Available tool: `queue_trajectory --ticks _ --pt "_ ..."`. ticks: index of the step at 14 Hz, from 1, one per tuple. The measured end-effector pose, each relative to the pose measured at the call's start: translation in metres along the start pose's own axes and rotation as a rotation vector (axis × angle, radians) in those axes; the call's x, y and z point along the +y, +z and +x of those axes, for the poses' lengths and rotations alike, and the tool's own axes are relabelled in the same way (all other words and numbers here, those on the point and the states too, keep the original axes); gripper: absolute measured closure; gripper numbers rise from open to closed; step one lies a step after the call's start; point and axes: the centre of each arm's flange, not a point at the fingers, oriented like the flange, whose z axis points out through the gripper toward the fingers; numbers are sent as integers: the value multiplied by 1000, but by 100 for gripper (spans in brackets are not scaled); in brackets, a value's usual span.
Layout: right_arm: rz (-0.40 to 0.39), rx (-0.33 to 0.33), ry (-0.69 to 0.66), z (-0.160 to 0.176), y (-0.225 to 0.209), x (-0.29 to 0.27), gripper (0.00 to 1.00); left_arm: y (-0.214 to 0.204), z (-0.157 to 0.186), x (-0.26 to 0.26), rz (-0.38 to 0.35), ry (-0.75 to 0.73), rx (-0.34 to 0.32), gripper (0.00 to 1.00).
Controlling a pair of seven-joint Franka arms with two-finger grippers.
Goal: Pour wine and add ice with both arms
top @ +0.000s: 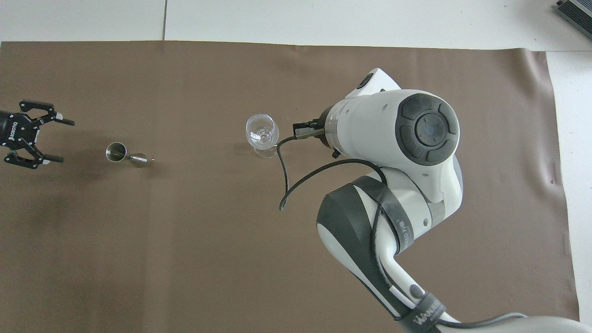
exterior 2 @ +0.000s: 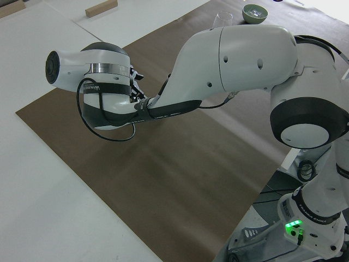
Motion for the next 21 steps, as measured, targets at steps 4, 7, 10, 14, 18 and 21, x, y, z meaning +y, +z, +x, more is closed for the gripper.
queue_trajectory --ticks 4,7,10,14,18,21 --pt "33 18 -56 -7 -11 -41 74 -21 -18 12 33 89 67 0" --pt "48 37 -68 -4 -20 -52 74 -34 -37 23 62 141 116 0" --pt "64 28 -70 1 -10 -58 74 -43 -52 29 78 183 144 0" --pt "93 18 -73 11 9 -68 74 -60 -86 40 158 295 222 0" --pt "109 13 -75 15 21 -75 74 -64 -128 62 228 383 287 0" --pt "110 4 -71 16 29 -74 74 -62 -164 80 276 438 332 0"
